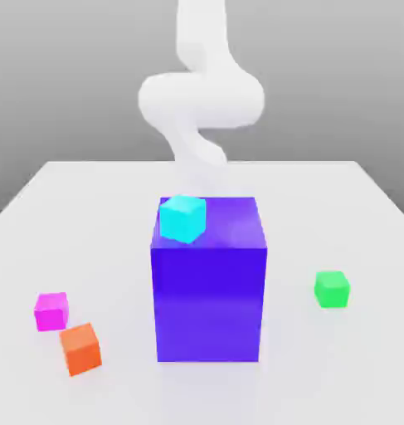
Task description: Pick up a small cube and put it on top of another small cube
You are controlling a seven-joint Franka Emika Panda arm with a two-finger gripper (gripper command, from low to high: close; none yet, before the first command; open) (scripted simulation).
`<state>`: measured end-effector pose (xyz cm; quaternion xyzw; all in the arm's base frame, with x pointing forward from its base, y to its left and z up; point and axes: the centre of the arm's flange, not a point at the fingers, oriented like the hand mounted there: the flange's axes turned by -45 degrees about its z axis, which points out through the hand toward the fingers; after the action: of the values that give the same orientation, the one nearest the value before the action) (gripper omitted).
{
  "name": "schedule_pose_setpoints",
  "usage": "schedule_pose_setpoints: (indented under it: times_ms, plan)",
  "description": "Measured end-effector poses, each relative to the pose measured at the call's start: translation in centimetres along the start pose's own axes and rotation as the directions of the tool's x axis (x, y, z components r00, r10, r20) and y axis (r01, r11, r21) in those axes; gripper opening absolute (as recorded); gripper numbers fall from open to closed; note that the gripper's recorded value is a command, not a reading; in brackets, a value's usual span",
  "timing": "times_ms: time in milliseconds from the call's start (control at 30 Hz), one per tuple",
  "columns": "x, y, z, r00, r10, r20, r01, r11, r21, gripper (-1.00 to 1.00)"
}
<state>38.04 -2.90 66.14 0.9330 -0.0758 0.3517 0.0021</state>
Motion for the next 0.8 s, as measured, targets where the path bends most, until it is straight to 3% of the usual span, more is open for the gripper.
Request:
schedule_pose_setpoints:
  times_ms: [167, 367, 533, 700, 800]
  plan:
    - [-3.3, 7.3, 11.6, 0.951, 0.278, 0.133, -0.258, 0.954, -0.151, 0.0]
    - [-11.7, 16.6, 21.8, 0.777, 0.595, 0.208, -0.511, 0.788, -0.344, 0.0]
    - [-21.7, 23.1, 27.3, 0.548, 0.811, 0.204, -0.655, 0.568, -0.498, 0.0]
    - [-33.0, 27.6, 29.9, 0.264, 0.955, 0.138, -0.722, 0.291, -0.627, 0.0]
    - [-35.9, 27.8, 32.1, 0.228, 0.965, 0.132, -0.722, 0.258, -0.642, 0.0]
